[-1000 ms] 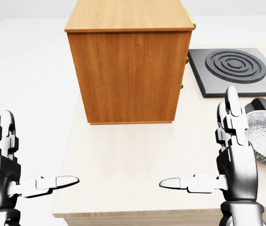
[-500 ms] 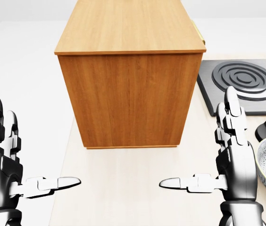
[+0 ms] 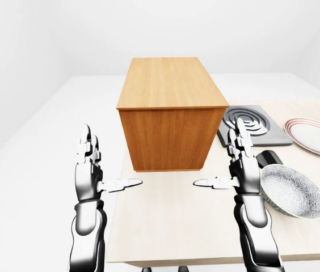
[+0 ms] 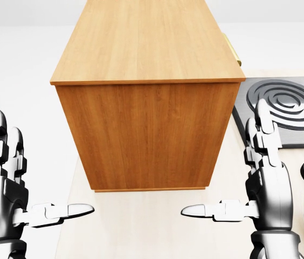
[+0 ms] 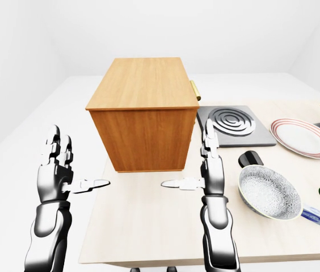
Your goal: Put the bowl on the top of the cabinet.
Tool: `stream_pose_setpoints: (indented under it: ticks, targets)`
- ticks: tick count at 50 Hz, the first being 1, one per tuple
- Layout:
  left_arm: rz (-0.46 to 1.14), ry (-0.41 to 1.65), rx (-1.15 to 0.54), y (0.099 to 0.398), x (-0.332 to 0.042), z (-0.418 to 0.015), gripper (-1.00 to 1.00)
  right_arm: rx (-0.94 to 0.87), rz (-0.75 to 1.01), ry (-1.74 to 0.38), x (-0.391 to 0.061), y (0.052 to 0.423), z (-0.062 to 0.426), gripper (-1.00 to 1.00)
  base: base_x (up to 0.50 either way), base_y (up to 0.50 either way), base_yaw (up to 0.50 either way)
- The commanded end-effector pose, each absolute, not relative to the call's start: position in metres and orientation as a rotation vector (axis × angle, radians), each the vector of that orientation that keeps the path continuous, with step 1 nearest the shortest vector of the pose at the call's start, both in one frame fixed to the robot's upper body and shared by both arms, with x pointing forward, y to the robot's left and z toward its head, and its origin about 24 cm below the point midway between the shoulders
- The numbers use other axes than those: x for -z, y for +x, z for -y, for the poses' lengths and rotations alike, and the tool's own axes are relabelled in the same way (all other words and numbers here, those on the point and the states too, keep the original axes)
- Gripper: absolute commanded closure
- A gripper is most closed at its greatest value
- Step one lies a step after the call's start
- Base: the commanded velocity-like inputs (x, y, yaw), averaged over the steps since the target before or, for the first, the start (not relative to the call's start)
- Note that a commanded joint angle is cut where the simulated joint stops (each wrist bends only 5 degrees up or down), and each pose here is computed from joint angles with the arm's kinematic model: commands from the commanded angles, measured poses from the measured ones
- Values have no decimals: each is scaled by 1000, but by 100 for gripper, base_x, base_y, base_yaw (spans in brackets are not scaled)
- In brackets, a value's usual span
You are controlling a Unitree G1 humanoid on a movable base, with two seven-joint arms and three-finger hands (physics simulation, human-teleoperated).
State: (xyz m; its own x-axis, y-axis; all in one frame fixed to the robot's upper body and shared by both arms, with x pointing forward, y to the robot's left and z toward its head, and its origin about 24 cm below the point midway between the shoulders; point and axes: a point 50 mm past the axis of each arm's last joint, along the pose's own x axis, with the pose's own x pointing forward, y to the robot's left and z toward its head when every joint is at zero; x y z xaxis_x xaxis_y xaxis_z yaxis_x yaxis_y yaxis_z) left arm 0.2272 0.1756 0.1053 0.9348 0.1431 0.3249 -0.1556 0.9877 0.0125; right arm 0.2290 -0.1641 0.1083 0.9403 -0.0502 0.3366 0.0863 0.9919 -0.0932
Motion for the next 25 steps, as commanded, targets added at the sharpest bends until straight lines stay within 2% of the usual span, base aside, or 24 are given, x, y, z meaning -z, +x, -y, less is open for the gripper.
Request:
stream_pose_setpoints:
  ticks: [1, 9, 10, 20, 25]
  targets:
    - [325, 36, -148, 228, -104, -175, -100, 65, 340, -104, -108, 229, 163, -100, 0, 0, 0]
    - [320, 33, -155, 229, -103, -176, -100, 70, 331, -101, -106, 231, 164, -100, 0, 0, 0]
    - [323, 36, -155, 229, -104, -176, -100, 72, 290, -101, -97, 232, 165, -100, 0, 0, 0]
    - [316, 29, -151, 229, -102, -176, -100, 73, 336, -117, -107, 230, 164, -100, 0, 0, 0]
    - [313, 27, -161, 230, -101, -177, -100, 142, 407, -198, -124, 228, 175, -100, 0, 0, 0]
